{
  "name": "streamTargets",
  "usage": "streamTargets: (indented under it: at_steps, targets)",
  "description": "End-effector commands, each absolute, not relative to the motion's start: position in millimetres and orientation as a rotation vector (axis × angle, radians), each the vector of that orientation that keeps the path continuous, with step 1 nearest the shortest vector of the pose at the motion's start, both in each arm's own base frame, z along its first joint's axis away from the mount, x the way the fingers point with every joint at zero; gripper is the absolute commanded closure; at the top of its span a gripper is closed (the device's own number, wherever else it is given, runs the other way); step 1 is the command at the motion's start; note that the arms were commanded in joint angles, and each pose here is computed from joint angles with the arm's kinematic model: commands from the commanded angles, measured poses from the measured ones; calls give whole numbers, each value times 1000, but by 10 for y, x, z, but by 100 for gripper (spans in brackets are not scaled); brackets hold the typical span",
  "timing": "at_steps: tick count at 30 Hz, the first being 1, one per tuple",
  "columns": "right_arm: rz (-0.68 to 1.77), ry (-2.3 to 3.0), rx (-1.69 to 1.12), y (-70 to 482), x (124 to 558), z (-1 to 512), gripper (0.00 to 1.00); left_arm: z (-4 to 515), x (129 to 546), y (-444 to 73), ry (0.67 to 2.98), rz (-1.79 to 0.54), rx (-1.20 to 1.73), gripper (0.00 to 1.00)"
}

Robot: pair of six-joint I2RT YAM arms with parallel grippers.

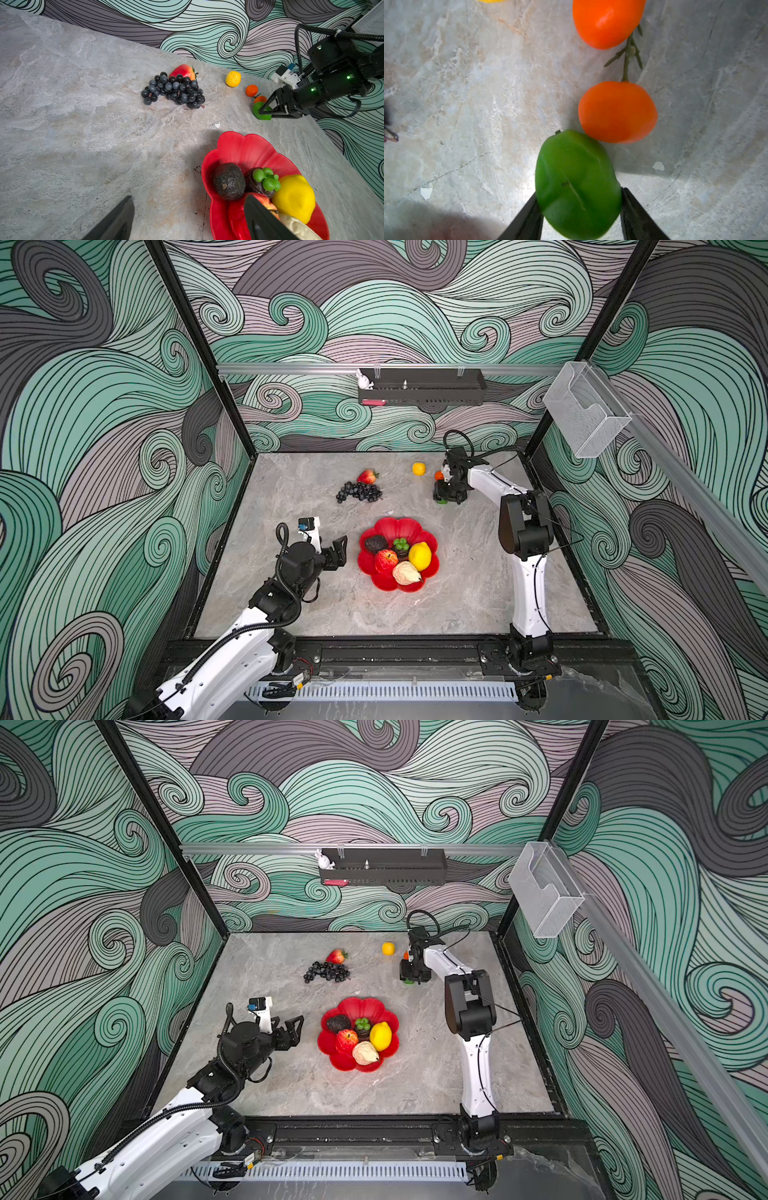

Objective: Place and organize the fake fruits in the fruit bowl
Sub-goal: 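Move the right gripper to the green lime and grasp it, then carry the lime over the bowl while the left gripper reaches in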

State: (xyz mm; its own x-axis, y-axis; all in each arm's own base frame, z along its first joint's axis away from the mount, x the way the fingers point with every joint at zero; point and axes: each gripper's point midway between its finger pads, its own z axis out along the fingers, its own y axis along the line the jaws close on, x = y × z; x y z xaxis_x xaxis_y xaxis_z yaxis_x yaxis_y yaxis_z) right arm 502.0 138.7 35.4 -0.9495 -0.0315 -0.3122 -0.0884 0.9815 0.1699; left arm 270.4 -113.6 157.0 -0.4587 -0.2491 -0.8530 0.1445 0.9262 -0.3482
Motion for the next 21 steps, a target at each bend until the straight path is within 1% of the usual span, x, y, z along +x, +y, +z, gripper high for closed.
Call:
streamTargets:
  at_steps: [1,4,7,10,12,17,21]
  targets:
    - [271,2847,-106,1417,4981,262,46,1688,2755,-1137,1967,-458,-76,15]
    - [259,2851,-106,1404,4985,238,45,1678,2760,-1141,1972,-457,-75,15]
    - [254,2849,-105,1408,5002,230,38,1682,2760,-1146,1972,-459,-73,15]
    - [257,2853,-107,1418,5011,206,36,1683,2762,-1142,1972,-458,-75,15]
    - [256,2854,-106,1420,5021,196,37,1688,2761,-1144,1970,-459,-75,15]
    - [255,2850,-111,1415,5020,225,44,1680,2762,-1144,1973,-459,-74,15]
    - [268,2830,-113,1427,5008,343,49,1679,2767,-1143,1976,-457,-74,15]
